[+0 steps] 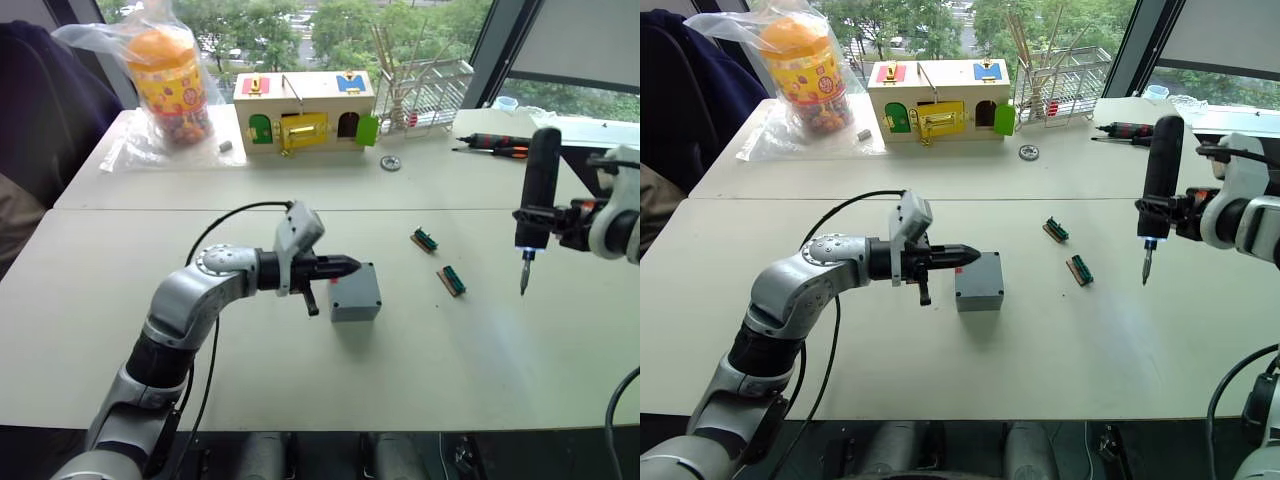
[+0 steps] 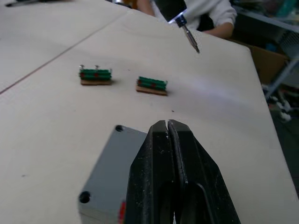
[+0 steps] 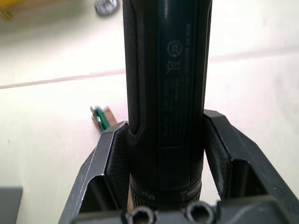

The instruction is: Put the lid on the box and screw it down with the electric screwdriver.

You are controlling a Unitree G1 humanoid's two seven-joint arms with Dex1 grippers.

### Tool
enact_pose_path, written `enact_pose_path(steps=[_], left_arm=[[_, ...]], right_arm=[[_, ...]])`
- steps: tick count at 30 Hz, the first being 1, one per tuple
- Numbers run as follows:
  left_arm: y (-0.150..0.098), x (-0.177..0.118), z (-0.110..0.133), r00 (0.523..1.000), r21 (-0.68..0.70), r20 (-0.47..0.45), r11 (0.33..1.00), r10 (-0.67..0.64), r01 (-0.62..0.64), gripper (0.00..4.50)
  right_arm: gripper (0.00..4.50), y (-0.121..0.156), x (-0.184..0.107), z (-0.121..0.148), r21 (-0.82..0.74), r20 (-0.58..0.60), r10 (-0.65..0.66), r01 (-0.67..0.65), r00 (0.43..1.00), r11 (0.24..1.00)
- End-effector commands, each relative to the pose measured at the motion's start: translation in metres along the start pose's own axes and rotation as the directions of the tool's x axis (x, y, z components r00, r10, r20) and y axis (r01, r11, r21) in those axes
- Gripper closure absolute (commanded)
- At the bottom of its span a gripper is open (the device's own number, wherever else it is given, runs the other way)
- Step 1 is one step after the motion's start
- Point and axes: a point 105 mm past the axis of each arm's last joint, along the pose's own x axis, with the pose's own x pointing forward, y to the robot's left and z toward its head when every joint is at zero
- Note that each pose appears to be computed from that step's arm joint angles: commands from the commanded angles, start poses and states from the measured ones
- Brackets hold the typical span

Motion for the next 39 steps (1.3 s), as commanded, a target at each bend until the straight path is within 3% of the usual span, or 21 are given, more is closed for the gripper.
enact_pose_path(steps=[1,10,19,25,29,31,33,35,37,39], left_arm=[[-0.026,0.006,0.012,0.994,0.083,0.000,0.991,-0.105,0.104,4.50],[-0.039,0.014,0.012,0.989,0.032,0.080,0.992,-0.122,0.119,4.50],[-0.032,0.007,0.001,0.995,-0.007,0.065,0.997,-0.072,0.073,4.50],[-0.022,0.000,0.001,0.995,-0.045,0.097,0.999,-0.021,0.025,4.50],[0.000,-0.006,0.008,0.977,-0.068,0.170,0.991,0.126,-0.116,4.50],[0.013,-0.012,0.017,0.947,-0.052,0.226,0.974,0.229,-0.223,4.50],[0.030,-0.021,0.024,0.903,-0.072,0.272,0.943,0.332,-0.325,4.50],[0.048,-0.036,0.034,0.825,-0.068,0.334,0.884,0.456,-0.462,4.50],[0.060,-0.044,0.032,0.801,-0.043,0.315,0.851,0.509,-0.524,4.50],[0.062,-0.046,0.020,0.852,-0.059,0.241,0.884,0.464,-0.464,4.50]], right_arm=[[2.65,-0.010,-0.012,-0.011,0.050,-0.077,0.020,-0.016,0.997,0.999],[2.65,-0.034,-0.006,-0.050,0.141,-0.272,0.013,0.027,0.962,0.990],[2.65,-0.043,0.001,-0.064,0.164,-0.347,0.025,0.034,0.938,0.986],[0.06,-0.048,0.004,-0.063,0.137,-0.341,-0.006,0.056,0.940,0.989],[0.02,-0.057,0.001,-0.036,0.066,-0.213,-0.070,0.086,0.975,0.994],[0.02,-0.055,-0.001,-0.013,-0.036,-0.086,-0.083,0.080,0.993,0.996],[0.02,-0.039,-0.004,0.018,-0.112,0.094,-0.020,0.030,0.995,0.993],[0.02,0.011,-0.008,0.040,-0.264,0.262,0.190,-0.119,0.946,0.957],[0.02,0.062,-0.010,0.028,-0.382,0.257,0.380,-0.268,0.889,0.884],[0.02,0.097,-0.002,-0.002,-0.424,0.150,0.458,-0.362,0.876,0.830]])
